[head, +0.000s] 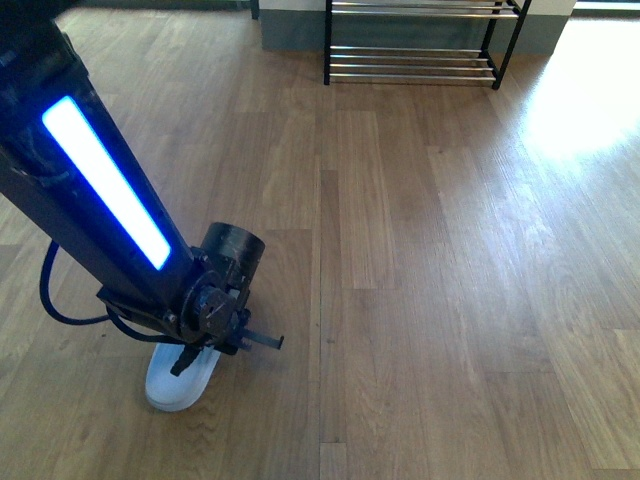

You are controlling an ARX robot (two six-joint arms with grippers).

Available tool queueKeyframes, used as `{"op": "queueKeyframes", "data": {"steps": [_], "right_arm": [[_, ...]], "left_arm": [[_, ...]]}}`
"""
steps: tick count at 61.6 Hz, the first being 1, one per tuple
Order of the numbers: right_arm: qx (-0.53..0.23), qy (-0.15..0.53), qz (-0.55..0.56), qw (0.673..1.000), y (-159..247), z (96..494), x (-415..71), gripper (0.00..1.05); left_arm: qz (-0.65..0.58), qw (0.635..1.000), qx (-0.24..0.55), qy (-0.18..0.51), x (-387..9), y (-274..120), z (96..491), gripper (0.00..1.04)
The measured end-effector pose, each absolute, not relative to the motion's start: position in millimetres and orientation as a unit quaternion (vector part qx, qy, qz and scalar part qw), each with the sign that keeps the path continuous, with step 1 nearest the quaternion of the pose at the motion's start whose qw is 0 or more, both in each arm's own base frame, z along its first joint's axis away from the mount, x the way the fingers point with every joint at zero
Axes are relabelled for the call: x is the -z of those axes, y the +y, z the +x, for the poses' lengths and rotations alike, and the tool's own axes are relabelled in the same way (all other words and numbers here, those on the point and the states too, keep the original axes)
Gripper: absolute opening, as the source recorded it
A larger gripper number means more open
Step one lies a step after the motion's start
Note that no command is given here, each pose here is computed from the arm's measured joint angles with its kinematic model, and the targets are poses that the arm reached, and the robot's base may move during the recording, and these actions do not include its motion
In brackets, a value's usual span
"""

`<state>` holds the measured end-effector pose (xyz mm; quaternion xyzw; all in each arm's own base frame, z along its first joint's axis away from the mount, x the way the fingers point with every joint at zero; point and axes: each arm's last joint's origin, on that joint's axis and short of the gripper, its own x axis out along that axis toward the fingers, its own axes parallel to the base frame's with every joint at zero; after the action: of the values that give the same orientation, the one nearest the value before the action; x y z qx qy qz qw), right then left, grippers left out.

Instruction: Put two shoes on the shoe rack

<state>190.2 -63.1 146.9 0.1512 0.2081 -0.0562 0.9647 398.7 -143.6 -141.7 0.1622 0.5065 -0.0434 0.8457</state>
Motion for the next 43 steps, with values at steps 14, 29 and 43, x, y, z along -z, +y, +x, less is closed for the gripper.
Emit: {"op": "queueKeyframes", "data": {"steps": [14, 29, 43], "right_arm": [[0.056, 0.208, 0.151, 0.965, -63.1, 190.2, -146.9, 0.03], [0.056, 0.208, 0.151, 0.965, -63.1, 190.2, -146.9, 0.03], [0.056, 0.208, 0.151, 0.965, -63.1, 190.2, -146.9, 0.03]], "left_arm": [[0.135, 0.869, 0.034, 0.475, 97.2, -138.4, 389.8, 0.02], [0.13, 0.861, 0.054, 0.488, 100.4, -144.2, 374.8, 0.02], [0.128, 0.864, 0.062, 0.482, 101.4, -156.3, 383.7, 0.02]]}}
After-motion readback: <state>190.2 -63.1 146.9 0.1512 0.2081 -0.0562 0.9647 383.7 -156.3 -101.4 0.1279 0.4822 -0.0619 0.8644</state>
